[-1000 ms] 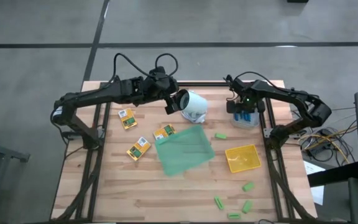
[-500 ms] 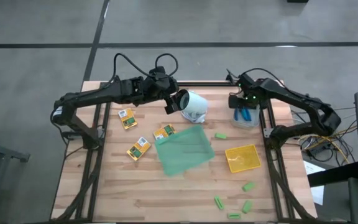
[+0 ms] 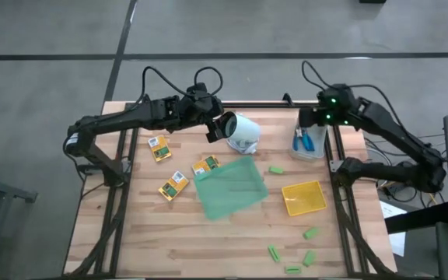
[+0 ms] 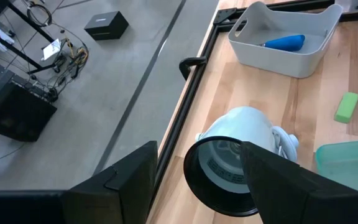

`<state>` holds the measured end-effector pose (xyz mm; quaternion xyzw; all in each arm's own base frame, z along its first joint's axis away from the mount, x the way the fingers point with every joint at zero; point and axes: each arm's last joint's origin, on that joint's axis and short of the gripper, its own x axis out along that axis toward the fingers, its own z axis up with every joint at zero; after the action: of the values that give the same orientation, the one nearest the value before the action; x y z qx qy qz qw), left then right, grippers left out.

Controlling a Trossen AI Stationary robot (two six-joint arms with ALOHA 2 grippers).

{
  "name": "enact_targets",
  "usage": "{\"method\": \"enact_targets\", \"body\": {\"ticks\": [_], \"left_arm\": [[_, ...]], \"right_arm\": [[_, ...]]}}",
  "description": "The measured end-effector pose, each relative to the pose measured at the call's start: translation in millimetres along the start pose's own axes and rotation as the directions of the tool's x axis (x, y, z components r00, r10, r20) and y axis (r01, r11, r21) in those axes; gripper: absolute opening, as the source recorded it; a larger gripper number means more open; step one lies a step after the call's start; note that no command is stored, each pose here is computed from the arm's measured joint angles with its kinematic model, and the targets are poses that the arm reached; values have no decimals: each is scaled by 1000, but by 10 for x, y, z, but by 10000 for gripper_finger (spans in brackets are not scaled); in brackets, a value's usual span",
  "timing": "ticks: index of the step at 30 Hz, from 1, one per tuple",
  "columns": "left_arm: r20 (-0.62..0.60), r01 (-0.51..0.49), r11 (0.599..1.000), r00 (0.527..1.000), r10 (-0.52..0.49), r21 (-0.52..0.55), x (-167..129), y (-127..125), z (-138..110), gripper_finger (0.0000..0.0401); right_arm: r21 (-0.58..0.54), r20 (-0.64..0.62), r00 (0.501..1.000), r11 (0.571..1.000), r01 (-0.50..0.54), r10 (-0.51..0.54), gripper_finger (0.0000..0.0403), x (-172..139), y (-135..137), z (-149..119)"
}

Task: Pick & Place School Supplies
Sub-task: Put the green eraser into the yellow bin

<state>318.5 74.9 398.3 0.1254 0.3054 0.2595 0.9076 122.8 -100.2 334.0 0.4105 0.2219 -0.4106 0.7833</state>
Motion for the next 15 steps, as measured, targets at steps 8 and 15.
{"method": "enact_targets", "body": {"ticks": [8, 15], "left_arm": [[-5, -60, 998, 998, 60, 3, -24, 14, 5, 236], [29, -37, 999, 999, 36, 12, -181, -40, 35, 236]], "right_arm": [[-205, 41, 980, 961, -183, 195, 86, -54, 180, -156], [-362, -70, 973, 903, -231, 220, 89, 102, 313, -338]]}}
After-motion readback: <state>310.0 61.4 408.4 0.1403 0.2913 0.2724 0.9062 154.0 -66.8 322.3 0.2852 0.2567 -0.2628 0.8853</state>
